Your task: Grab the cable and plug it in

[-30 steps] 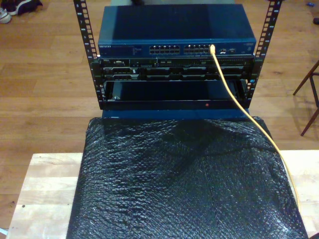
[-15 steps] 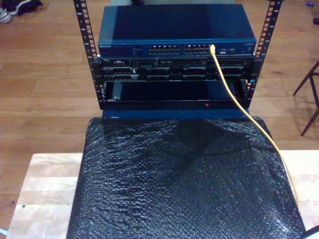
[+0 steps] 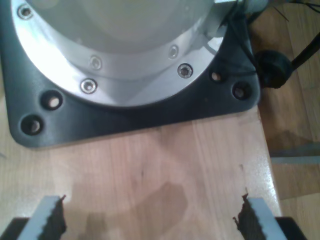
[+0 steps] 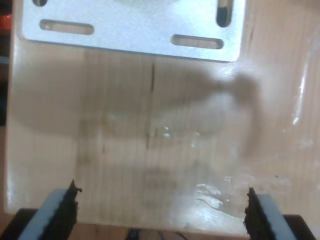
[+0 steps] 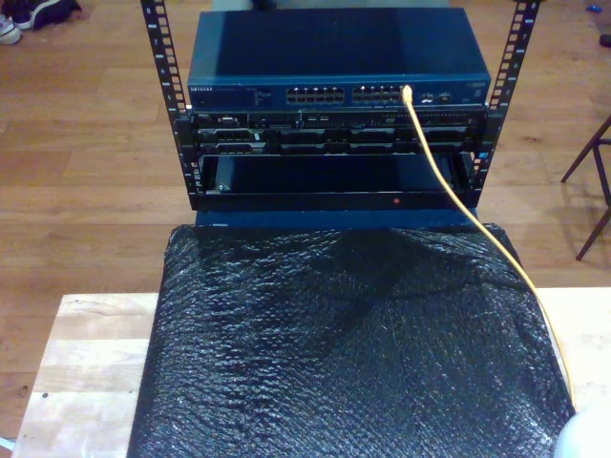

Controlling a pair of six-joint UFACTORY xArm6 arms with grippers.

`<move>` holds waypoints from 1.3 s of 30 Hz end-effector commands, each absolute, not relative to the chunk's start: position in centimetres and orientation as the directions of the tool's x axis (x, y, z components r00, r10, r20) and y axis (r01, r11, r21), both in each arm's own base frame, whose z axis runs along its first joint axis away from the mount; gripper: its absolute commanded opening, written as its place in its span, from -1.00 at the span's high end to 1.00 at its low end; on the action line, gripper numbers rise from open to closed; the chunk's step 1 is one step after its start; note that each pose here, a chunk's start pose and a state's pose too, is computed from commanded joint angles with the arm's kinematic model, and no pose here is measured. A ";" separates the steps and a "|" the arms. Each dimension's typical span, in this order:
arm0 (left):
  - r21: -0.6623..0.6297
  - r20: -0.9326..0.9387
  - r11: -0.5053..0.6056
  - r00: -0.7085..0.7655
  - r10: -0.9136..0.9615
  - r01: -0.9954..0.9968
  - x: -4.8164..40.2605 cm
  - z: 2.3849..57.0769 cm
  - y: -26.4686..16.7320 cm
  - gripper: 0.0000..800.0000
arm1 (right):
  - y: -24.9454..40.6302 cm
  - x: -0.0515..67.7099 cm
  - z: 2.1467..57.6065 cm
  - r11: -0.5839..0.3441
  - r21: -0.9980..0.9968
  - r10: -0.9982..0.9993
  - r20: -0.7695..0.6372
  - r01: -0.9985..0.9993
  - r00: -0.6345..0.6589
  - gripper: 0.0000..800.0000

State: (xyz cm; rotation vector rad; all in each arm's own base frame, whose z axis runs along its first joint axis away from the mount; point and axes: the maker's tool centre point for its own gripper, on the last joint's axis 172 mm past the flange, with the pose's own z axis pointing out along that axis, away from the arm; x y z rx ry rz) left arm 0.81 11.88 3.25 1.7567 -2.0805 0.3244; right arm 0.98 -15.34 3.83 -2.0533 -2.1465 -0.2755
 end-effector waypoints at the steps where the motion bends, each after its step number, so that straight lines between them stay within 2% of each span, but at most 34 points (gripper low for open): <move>1: 0.077 0.441 0.185 -0.133 -0.888 -0.980 0.8 3.2 11.9 -1.00 | -15.0 0.8 3.5 0.018 0.026 0.968 0.249 0.999 -0.024 -1.00; 6: 0.077 0.441 0.185 -0.133 -0.888 -0.980 0.8 3.2 11.9 -1.00 | -14.5 1.0 3.1 -0.033 0.048 0.963 0.268 0.998 0.019 -1.00; 39: 0.077 0.441 0.185 -0.133 -0.888 -0.980 0.8 3.2 11.9 -1.00 | -14.7 1.0 3.2 -0.028 0.049 0.965 0.261 0.998 0.015 -1.00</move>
